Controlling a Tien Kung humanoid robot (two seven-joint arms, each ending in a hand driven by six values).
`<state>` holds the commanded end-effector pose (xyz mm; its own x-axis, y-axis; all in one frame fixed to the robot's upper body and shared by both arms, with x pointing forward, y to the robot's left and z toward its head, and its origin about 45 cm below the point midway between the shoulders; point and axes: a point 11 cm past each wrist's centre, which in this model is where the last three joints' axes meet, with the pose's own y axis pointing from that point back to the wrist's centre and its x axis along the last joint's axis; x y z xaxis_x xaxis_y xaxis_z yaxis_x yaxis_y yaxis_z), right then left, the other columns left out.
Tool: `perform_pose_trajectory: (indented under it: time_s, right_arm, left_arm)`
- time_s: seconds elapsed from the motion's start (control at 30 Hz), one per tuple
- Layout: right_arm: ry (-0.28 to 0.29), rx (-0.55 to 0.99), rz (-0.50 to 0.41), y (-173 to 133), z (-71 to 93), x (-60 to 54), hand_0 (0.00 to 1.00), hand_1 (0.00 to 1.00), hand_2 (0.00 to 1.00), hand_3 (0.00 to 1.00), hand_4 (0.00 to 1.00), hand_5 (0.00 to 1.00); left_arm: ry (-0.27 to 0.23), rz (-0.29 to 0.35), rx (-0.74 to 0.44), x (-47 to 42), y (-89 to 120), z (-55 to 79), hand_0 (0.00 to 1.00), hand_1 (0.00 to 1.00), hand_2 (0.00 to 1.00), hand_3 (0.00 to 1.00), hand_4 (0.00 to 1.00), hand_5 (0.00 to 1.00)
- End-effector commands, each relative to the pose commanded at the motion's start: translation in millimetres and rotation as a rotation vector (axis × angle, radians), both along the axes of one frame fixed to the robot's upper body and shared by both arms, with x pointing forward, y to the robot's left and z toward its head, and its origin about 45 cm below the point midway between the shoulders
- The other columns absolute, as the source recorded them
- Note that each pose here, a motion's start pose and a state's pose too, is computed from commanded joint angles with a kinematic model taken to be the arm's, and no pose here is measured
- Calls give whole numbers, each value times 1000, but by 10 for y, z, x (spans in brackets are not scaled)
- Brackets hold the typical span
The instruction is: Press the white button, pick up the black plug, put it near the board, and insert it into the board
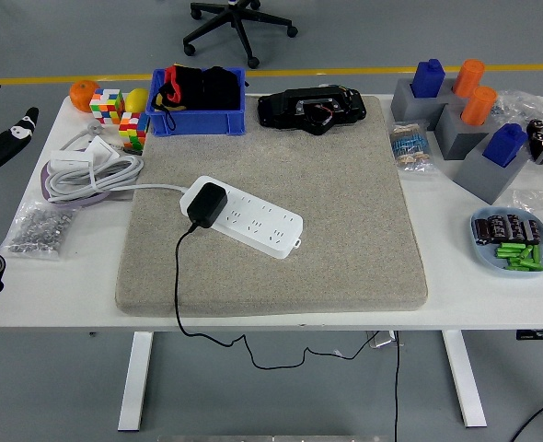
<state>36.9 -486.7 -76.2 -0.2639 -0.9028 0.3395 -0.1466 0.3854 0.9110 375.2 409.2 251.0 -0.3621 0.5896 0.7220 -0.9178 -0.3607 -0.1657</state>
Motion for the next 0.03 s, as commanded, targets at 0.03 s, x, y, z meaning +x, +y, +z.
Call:
perform_pose_trajectory:
  time_s: [0.03]
  right_arm:
    - [0, 0, 0, 0, 0, -1, 741, 713, 688, 641, 704, 397]
  left_arm:
    - [0, 0, 0, 0, -2, -2, 849, 883, 839, 784, 793, 546]
